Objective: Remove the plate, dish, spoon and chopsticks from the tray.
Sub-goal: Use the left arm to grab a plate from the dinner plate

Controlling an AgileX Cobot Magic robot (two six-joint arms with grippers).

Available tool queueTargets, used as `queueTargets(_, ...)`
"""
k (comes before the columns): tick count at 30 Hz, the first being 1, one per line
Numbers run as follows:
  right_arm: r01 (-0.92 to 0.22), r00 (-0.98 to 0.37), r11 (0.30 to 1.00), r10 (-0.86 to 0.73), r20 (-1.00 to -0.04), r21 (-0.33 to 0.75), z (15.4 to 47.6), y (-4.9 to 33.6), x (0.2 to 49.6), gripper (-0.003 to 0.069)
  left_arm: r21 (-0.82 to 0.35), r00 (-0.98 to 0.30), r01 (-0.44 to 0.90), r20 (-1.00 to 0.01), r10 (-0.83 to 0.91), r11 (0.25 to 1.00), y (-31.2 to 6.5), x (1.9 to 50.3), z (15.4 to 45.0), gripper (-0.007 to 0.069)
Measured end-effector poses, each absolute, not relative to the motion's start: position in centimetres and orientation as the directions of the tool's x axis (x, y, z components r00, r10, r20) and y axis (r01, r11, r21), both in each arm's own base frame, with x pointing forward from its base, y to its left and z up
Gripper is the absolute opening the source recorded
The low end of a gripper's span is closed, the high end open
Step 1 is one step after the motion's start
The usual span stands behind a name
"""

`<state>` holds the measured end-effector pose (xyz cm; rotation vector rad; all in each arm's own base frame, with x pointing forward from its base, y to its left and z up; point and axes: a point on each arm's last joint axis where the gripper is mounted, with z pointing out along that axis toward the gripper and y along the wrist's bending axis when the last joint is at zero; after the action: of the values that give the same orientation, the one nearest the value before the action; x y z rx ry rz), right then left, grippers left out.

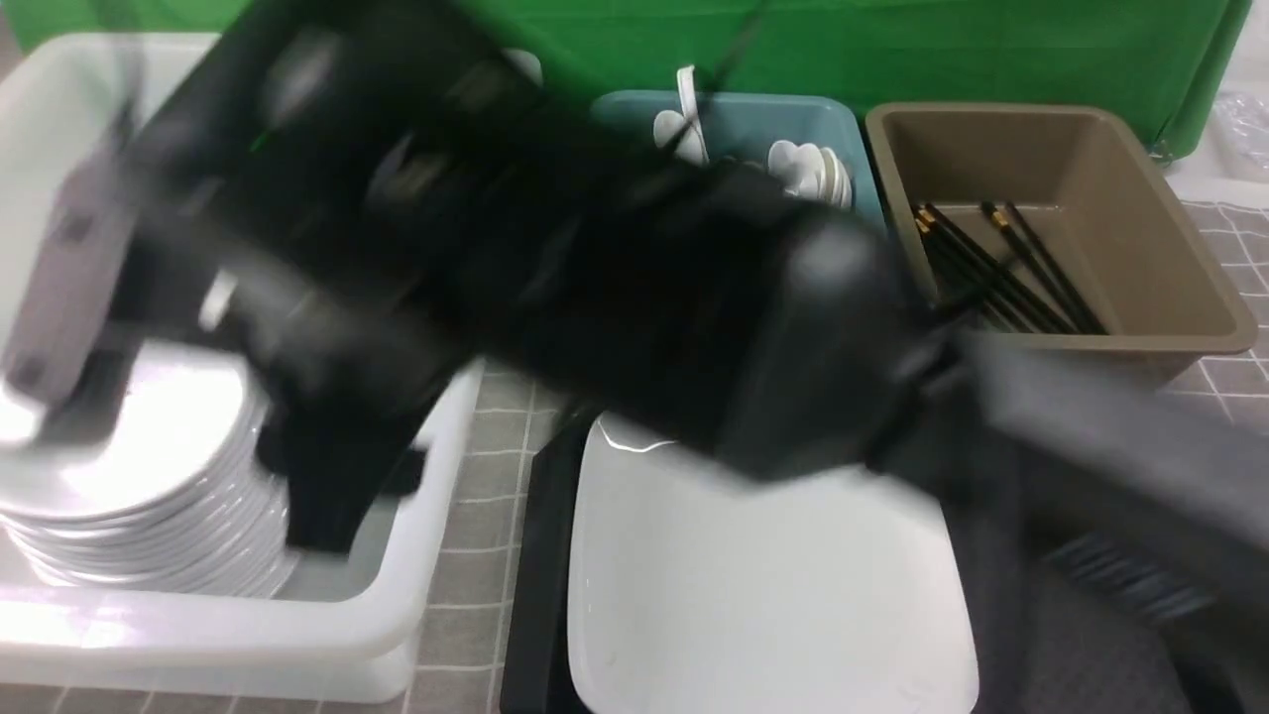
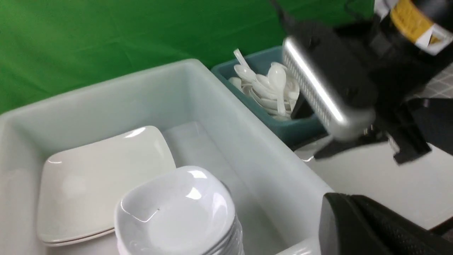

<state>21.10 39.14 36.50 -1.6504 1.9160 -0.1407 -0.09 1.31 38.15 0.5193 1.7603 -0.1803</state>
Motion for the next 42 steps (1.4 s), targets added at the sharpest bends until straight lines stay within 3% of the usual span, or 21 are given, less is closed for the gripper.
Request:
queueTargets(3, -0.832, -0.216, 0.388, -0.885, -0.413, -0.397, 38.1, 35.0, 22.0, 0.0246, 0.189, -0.231, 0.504, -0.911, 0.342, 0.843, -0.9, 2.7, 38.2, 0.0020)
queueTargets(4, -0.832, -0.216, 0.388, -0.885, -0.413, -0.397, 38.1, 35.0, 22.0, 0.0246, 0.186, -0.232, 0.506, -0.911, 0.340, 0.842, -0.9, 2.7, 38.2, 0.0020)
queueTargets(5, -0.809, -0.308, 0.464, -0.858, -0.410, -0.362, 38.3, 32.2, 21.9, 0.0170, 0.212, -0.260, 0.556, -0.874, 0.411, 0.803, -2.2, 4.3, 37.9, 0.0020)
queueTargets(6, -0.797, -0.347, 0.493, -0.846, -0.404, -0.349, 38.2, 30.8, 21.8, 0.0148, 0.223, -0.270, 0.580, -0.855, 0.443, 0.783, -2.8, 5.0, 37.7, 0.0020)
queueTargets(11, -0.737, -0.492, 0.602, -0.789, -0.366, -0.308, 37.4, 22.7, 18.6, 0.0118, 0.242, -0.285, 0.715, -0.755, 0.590, 0.656, -5.9, 8.3, 36.4, 0.0020)
queueTargets(14, -0.689, -0.570, 0.672, -0.733, -0.371, -0.271, 36.1, 17.1, 14.9, 0.0123, 0.261, -0.248, 0.801, -0.674, 0.695, 0.539, -8.7, 10.6, 34.9, 0.0020)
queueTargets(15, -0.687, -0.573, 0.677, -0.729, -0.374, -0.266, 36.1, 16.9, 14.7, 0.0123, 0.263, -0.243, 0.804, -0.673, 0.699, 0.533, -8.9, 10.7, 34.8, 0.0020)
queueTargets(20, -0.595, -0.634, 0.793, -0.562, -0.532, -0.129, 34.4, 10.5, 10.0, 0.0129, 0.295, -0.052, 0.929, -0.488, 0.871, 0.221, -15.4, 14.0, 30.2, 0.0020)
queueTargets(22, -0.566, -0.633, 0.821, -0.488, -0.601, -0.070, 34.0, 8.3, 8.6, 0.0131, 0.290, 0.033, 0.952, -0.415, 0.909, 0.098, -17.8, 14.9, 27.7, 0.0020)
queueTargets(26, -0.551, -0.619, 0.835, -0.416, -0.666, -0.010, 34.0, 6.0, 6.9, 0.0133, 0.300, 0.126, 0.954, -0.359, 0.925, -0.014, -20.1, 16.0, 25.0, 0.0029)
queueTargets(29, -0.551, -0.595, 0.834, -0.356, -0.720, 0.043, 34.6, 4.4, 5.7, 0.0133, 0.295, 0.202, 0.949, -0.302, 0.932, -0.110, -21.1, 16.7, 22.9, 0.0076)
queueTargets(33, -0.554, -0.575, 0.830, -0.320, -0.753, 0.071, 34.8, 3.2, 4.9, 0.0135, 0.262, 0.243, 0.949, -0.257, 0.935, -0.174, -21.7, 17.1, 21.0, 0.0181)
queueTargets(34, -0.555, -0.568, 0.829, -0.310, -0.762, 0.076, 34.9, 3.0, 4.7, 0.0136, 0.246, 0.254, 0.950, -0.240, 0.937, -0.194, -21.9, 17.3, 20.2, 0.0244)
queueTargets(38, -0.563, -0.557, 0.824, -0.319, -0.767, 0.066, 34.9, 2.8, 4.5, 0.0143, 0.223, 0.307, 0.939, -0.196, 0.931, -0.262, -22.3, 17.6, 18.6, 0.0384)
queueTargets(42, -0.582, -0.539, 0.812, -0.344, -0.769, 0.045, 34.9, 2.8, 4.5, 0.0144, 0.245, 0.357, 0.918, -0.165, 0.920, -0.312, -22.4, 18.0, 18.1, 0.0449)
